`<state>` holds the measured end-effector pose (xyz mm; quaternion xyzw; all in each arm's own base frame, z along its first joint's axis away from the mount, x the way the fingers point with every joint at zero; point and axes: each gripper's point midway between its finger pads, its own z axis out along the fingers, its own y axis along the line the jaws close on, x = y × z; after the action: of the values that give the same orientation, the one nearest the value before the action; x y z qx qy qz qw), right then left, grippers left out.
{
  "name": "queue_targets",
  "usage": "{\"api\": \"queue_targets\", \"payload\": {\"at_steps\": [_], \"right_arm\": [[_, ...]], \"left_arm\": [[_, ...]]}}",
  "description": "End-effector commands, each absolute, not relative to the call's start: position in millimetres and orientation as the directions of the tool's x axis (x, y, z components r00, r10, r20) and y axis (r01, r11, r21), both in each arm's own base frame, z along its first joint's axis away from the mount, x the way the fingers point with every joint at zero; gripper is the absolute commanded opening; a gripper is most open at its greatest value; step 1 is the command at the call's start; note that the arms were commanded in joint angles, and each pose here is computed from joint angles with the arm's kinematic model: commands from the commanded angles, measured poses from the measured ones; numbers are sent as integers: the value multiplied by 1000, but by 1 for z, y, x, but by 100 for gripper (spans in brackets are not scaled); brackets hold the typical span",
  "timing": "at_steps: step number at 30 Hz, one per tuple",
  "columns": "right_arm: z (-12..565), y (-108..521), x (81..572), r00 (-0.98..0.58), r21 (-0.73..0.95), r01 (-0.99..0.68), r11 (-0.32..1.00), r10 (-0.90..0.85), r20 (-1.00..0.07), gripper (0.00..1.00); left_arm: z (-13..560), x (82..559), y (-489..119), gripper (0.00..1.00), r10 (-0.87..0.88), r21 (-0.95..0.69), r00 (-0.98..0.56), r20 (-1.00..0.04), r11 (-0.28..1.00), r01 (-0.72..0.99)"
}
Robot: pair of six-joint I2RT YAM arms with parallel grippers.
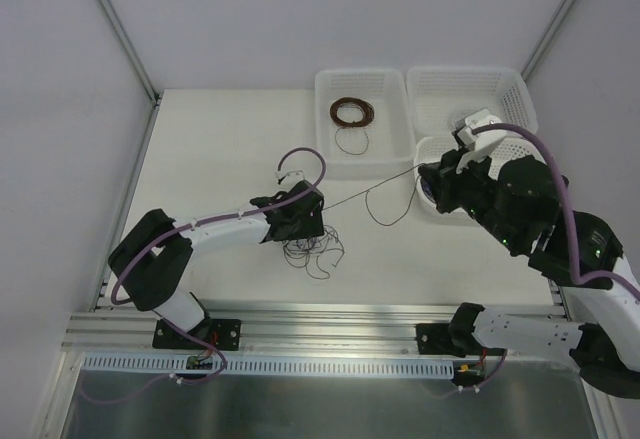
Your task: Untangle the cables
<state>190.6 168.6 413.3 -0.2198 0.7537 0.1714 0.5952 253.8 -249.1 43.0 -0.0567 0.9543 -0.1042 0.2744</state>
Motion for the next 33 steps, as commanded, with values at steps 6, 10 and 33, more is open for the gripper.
{"api": "queue_targets", "payload": {"at_steps": [6,10,33], "right_arm": [[476,88,184,-28,2,-335,942,-8,-1000,1],[496,68,177,22,12,-302,953,20,-1000,1],[521,54,170,83,39,-299,954,67,-994,1]], "left_arm": [[45,265,-182,70,-199,-147,-808,-555,979,-140],[45,268,-152,72,-237,-140,-796,-557,971,-191],[34,270,-64,85,-411,-126,-748,-521,904,-408]]}}
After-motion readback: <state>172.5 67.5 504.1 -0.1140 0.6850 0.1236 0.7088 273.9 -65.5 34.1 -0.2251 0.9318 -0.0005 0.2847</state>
